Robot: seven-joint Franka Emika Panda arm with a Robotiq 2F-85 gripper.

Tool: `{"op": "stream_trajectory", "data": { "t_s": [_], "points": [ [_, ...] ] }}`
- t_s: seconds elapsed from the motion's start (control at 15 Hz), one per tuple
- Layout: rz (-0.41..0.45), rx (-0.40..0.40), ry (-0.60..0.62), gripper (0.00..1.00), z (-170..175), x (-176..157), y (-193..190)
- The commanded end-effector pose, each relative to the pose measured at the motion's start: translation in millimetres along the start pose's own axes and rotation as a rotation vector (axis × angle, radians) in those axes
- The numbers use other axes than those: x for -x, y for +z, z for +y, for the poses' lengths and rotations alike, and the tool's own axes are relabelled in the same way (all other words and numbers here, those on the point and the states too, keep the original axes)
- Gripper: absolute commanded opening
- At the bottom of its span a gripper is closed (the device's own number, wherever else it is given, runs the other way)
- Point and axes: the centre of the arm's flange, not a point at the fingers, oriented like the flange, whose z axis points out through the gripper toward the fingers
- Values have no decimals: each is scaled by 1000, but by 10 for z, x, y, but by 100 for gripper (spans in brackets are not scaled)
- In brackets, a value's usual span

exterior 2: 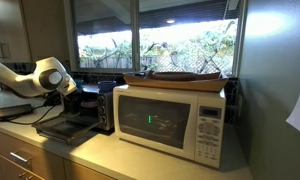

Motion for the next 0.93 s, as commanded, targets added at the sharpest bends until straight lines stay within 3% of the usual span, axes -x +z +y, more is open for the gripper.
{"op": "stream_trajectory", "data": {
  "t_s": [0.0, 0.47, 0.53, 0.87],
  "points": [
    [61, -103, -57, 100, -68, -16, -79],
    [133, -238, -215, 100, -29, 55, -157],
    [75, -129, -201, 100, 87, 103, -18],
    [77, -129, -205, 100, 100, 106, -8]
  ]
}}
